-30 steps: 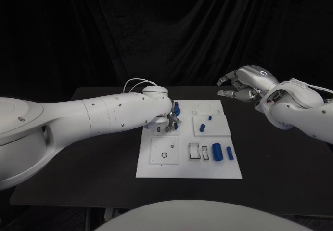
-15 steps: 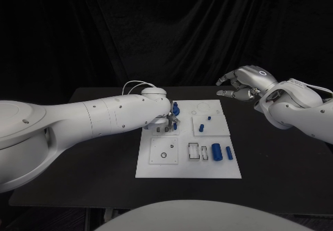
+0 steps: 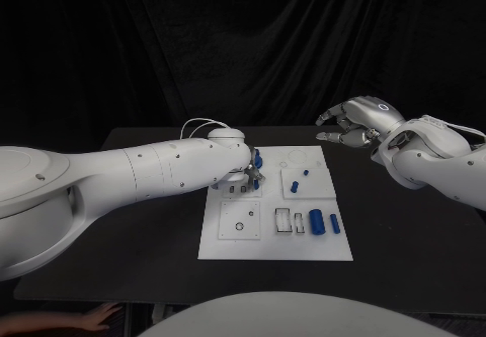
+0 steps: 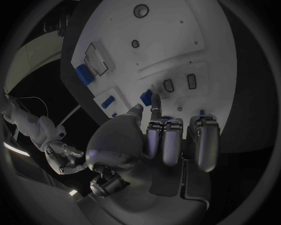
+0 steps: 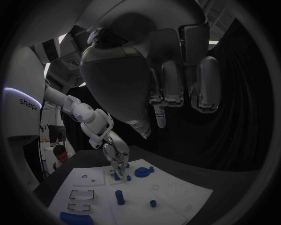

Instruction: Assemble the parts on the task board

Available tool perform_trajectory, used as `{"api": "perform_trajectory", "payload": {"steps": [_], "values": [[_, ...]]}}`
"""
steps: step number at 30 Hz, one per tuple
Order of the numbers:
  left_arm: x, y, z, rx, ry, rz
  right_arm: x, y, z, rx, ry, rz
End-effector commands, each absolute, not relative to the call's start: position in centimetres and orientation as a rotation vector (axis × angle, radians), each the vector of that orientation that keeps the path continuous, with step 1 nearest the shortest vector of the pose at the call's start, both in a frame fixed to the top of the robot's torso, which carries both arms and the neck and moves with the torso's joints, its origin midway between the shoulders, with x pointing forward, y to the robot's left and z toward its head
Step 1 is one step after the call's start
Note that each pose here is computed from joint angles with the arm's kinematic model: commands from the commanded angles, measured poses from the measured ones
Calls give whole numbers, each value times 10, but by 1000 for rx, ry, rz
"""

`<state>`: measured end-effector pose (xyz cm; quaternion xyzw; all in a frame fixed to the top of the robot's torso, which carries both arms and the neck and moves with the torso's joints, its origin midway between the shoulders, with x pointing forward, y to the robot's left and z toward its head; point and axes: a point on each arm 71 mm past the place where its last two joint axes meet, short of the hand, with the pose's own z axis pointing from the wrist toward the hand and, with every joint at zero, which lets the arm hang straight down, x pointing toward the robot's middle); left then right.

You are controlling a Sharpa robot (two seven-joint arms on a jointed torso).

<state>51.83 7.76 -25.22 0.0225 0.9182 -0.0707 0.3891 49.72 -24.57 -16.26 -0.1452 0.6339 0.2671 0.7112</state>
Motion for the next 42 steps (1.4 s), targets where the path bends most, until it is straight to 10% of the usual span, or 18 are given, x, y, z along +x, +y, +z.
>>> {"api": "perform_trajectory", "payload": {"steps": [1, 42], "values": [[517, 74, -253, 71, 2336, -206, 498, -247, -164, -306, 1420, 575], [513, 73, -259, 91, 2368, -192, 499, -248, -166, -297, 1442, 560]]}}
